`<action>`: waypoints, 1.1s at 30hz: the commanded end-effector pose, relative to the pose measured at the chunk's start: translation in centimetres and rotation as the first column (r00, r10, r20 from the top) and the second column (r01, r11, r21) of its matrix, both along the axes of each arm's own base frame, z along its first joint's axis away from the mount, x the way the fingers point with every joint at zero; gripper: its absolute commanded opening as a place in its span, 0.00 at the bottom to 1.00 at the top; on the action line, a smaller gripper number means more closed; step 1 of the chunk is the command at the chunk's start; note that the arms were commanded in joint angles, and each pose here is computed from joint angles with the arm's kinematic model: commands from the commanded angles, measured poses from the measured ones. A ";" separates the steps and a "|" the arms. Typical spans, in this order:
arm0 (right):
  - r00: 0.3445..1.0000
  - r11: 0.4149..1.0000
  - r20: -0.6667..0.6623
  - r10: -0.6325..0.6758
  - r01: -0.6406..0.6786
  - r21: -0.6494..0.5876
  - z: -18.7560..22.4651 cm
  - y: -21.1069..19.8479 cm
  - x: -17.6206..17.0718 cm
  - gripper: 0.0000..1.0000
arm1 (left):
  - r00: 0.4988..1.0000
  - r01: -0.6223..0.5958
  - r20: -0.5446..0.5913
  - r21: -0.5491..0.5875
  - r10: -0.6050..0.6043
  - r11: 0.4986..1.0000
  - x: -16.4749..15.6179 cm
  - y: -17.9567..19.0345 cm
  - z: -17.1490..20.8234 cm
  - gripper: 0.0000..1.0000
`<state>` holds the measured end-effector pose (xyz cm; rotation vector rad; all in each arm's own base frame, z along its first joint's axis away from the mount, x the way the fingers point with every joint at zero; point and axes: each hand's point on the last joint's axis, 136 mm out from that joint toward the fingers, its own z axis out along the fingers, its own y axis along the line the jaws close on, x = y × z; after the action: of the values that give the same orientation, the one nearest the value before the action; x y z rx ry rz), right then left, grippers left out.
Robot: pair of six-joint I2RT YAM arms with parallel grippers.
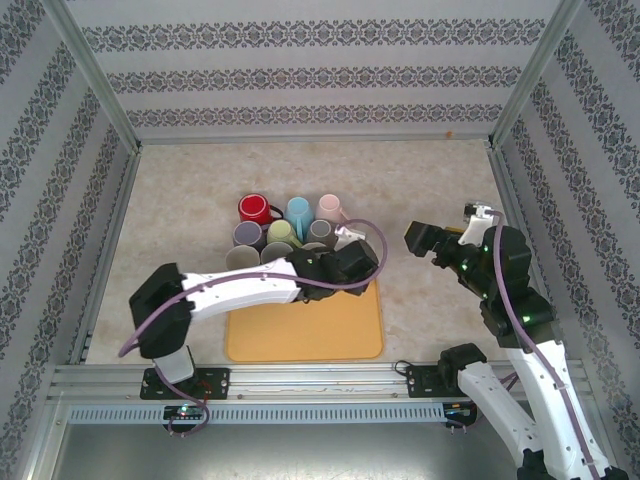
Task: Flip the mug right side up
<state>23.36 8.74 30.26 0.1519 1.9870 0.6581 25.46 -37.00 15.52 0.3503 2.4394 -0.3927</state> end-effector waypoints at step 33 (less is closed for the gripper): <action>0.789 0.602 -0.421 0.448 -0.614 -0.510 -9.9 15.1 15.0 0.98 | 0.919 -0.009 0.392 -0.070 0.036 0.997 -1.6 20.6 13.1 0.67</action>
<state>37.28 24.31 21.52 -0.7833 2.3703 0.3647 23.80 -15.81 26.73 0.2857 2.1372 -0.3037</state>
